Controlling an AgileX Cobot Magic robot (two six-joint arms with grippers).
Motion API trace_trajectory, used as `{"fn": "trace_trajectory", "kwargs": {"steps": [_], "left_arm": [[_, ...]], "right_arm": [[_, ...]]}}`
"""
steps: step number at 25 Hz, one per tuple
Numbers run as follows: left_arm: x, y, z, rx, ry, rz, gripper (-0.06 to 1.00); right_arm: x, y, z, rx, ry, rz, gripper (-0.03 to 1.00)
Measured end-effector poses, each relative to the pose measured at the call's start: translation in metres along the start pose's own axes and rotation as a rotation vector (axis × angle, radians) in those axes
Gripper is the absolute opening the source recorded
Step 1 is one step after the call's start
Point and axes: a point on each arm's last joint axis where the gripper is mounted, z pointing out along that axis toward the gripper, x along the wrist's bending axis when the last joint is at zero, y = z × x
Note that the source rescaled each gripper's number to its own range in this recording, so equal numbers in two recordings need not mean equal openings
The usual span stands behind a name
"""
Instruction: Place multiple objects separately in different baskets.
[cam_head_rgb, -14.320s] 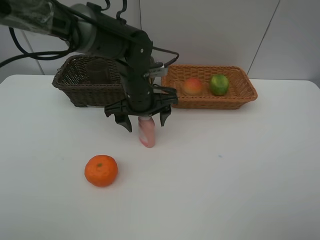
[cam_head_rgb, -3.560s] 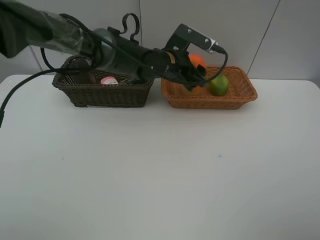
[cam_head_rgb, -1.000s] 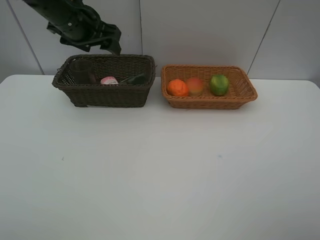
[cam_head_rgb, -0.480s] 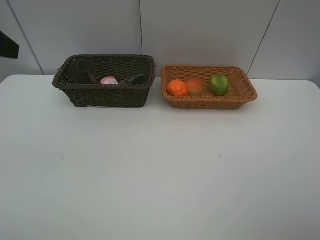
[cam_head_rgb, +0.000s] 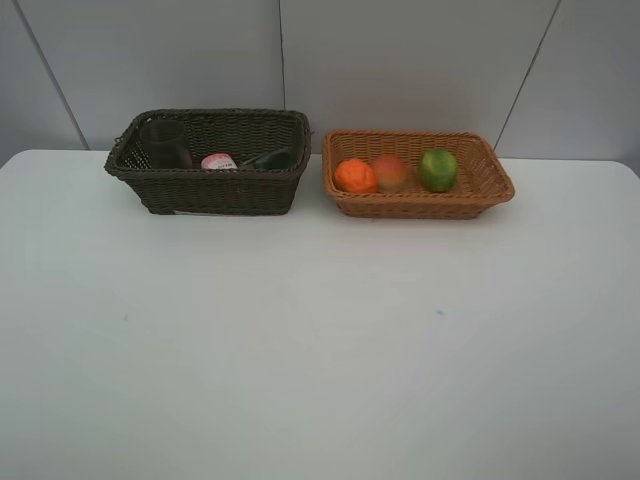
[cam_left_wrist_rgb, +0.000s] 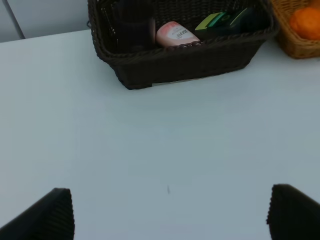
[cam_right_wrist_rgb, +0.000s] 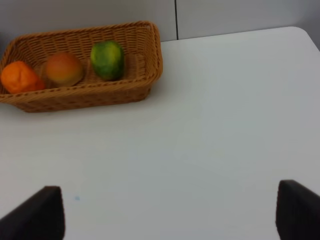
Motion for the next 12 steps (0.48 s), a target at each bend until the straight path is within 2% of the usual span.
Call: {"fn": "trace_trajectory", "kwargs": {"steps": [5,12], "left_arm": [[-0.001,-0.026,-0.02,-0.007,-0.025,-0.016,1.0],[0.0,-0.071,-0.007,-0.01,-0.026,-0.028,1.0]], "right_arm": [[0.0,0.0,0.0,0.0,0.0,0.0,0.85],[0.0,0.0,0.0,0.0,0.0,0.0,0.85]]}}
